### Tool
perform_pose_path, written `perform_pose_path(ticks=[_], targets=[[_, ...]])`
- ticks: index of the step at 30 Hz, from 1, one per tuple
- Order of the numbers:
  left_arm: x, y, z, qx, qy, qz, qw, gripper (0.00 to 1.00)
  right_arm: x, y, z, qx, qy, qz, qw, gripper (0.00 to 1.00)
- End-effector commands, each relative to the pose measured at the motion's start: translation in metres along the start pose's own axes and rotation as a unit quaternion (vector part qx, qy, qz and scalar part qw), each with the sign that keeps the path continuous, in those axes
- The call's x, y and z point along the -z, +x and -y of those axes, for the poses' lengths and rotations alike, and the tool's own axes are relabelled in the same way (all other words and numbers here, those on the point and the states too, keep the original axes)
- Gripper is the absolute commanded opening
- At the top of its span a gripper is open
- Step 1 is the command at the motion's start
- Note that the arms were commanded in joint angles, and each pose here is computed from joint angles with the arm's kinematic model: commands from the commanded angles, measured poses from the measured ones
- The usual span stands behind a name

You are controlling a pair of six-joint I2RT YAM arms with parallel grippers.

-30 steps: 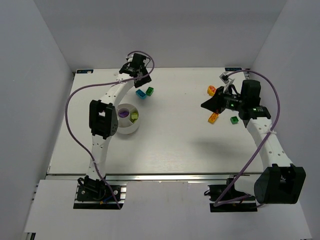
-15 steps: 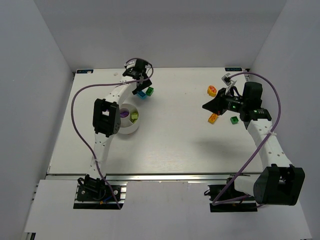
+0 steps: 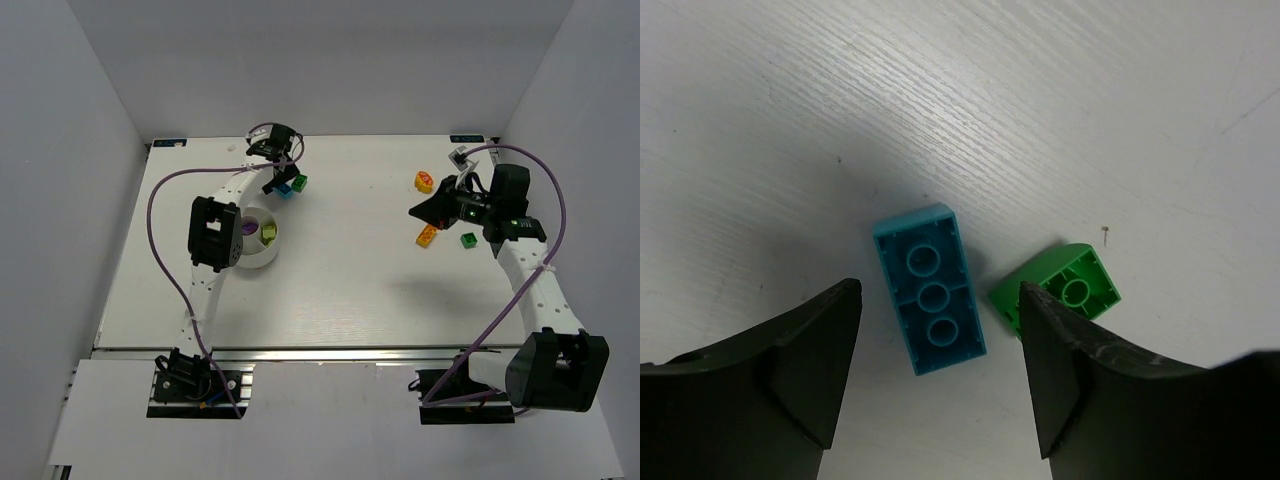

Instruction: Sort the legos into containers by color

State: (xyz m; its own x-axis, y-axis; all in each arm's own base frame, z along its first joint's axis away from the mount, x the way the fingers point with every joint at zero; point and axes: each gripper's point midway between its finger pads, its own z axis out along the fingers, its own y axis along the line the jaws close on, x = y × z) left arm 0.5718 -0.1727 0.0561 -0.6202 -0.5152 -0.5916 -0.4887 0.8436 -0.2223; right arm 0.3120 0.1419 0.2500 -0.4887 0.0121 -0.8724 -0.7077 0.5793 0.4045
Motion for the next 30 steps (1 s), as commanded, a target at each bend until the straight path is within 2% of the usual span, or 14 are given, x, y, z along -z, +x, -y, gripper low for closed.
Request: perform_pose_path(ticks=[1, 14, 18, 22, 25, 29, 30], targets=[[0.007, -0.023, 0.004, 0.021, 0.007, 0.026, 0.999, 0.74, 0.004, -0.006, 0.0, 0.016, 0.0, 0.011, 1.0, 0.05], [-0.014, -0.009, 0.002, 0.02, 0.011, 0.005, 1.0, 0.64, 0.008, -0.008, 0.003, 0.016, 0.008, 0.016, 1.0, 0.05], [-0.018, -0.004, 0.002, 0.019, 0.012, -0.003, 1.0, 0.58, 0.009, -0.008, 0.004, 0.015, 0.01, 0.016, 1.0, 0.05], [-0.019, -0.006, -0.002, 0.02, 0.01, -0.006, 1.0, 0.46, 0.009, -0.008, 0.005, 0.013, 0.01, 0.016, 1.0, 0.04], [-0.011, -0.012, 0.005, 0.017, 0.027, -0.004, 0.999, 0.33, 0.01, -0.007, 0.006, 0.012, 0.011, 0.016, 1.0, 0.04], [0.019, -0.043, 0.037, -0.016, 0.11, 0.032, 0.993, 0.15, 0.011, -0.006, 0.006, 0.027, 0.007, 0.018, 0.999, 0.04], [0.041, -0.058, 0.049, -0.027, 0.145, 0.046, 0.988, 0.12, 0.012, -0.007, 0.005, 0.038, 0.002, 0.02, 0.999, 0.04]])
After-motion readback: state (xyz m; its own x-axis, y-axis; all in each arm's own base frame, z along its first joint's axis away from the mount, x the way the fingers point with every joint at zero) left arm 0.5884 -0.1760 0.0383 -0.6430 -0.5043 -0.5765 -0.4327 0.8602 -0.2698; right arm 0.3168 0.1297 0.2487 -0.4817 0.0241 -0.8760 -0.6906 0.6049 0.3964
